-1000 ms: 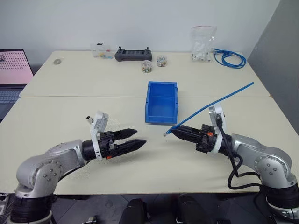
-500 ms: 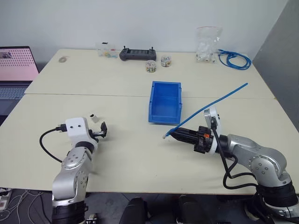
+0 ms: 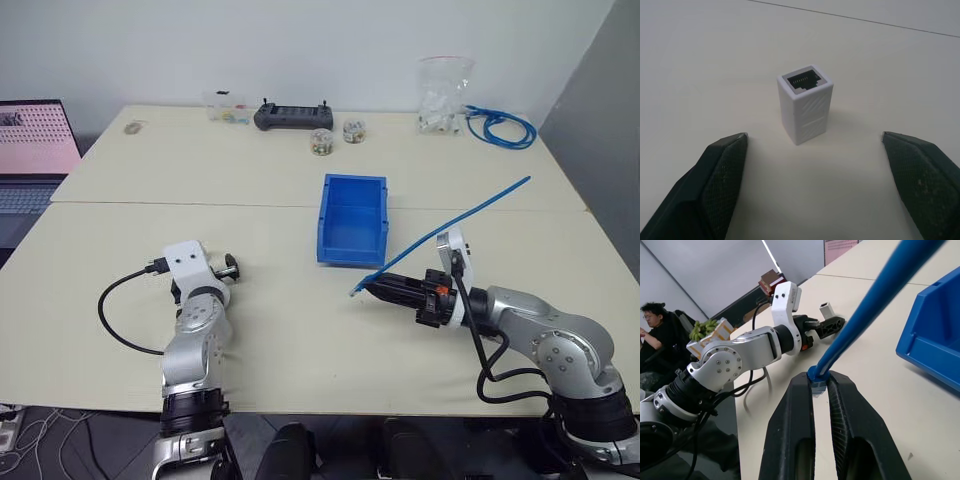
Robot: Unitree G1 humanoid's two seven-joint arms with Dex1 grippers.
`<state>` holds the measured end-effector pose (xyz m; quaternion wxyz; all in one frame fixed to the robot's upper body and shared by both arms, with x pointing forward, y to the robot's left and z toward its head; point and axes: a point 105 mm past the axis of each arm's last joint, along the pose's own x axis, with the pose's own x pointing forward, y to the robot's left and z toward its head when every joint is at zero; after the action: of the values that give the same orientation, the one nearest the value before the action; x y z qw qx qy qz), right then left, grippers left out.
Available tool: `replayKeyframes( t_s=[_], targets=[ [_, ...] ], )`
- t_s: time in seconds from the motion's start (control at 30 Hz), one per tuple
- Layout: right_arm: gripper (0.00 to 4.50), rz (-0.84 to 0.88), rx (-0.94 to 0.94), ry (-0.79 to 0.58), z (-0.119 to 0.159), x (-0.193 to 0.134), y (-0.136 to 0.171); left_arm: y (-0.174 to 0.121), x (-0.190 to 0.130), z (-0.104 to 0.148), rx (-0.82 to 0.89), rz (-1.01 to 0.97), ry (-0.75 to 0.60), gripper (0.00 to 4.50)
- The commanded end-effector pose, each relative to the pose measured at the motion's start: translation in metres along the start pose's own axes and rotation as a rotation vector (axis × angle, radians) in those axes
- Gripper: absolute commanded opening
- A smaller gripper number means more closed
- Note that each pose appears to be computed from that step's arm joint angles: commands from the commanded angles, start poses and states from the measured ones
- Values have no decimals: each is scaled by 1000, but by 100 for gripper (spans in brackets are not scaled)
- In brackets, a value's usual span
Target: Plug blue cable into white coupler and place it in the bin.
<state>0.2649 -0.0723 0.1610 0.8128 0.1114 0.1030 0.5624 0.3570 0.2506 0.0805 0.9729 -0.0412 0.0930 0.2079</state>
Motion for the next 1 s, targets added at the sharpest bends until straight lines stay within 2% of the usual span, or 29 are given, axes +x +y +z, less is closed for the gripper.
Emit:
replayKeyframes(
  t_s=[0.03,0.3,0.37,0.4,0.5,0.6,0.63,0.77,0.87,0.9,1.0],
  targets=[
    [13,26,-38,-26,10,-1,6,-6,4,12,-7,29,-51,450],
    [13,26,-39,-20,10,-2,7,0,13,16,-28,94,-62,450],
    [13,25,-39,-20,10,-3,7,3,14,17,-31,104,-64,414],
    [13,25,-39,-20,10,-3,7,4,15,17,-31,106,-66,410],
    [12,24,-39,-20,10,-3,7,7,16,17,-37,110,-64,336],
    [12,23,-39,-20,10,-3,7,7,17,16,-41,109,-56,285],
    [12,23,-40,-19,10,-3,7,7,17,14,-43,109,-48,252],
    [12,21,-41,-19,11,-3,6,5,17,10,-41,98,-34,178],
    [12,18,-43,-18,10,-3,6,4,16,6,-32,87,-21,103],
    [12,18,-44,-18,10,-4,6,3,15,5,-30,85,-17,88],
    [12,12,-39,-18,7,-3,8,-3,11,2,-19,10,-13,85]
  ],
)
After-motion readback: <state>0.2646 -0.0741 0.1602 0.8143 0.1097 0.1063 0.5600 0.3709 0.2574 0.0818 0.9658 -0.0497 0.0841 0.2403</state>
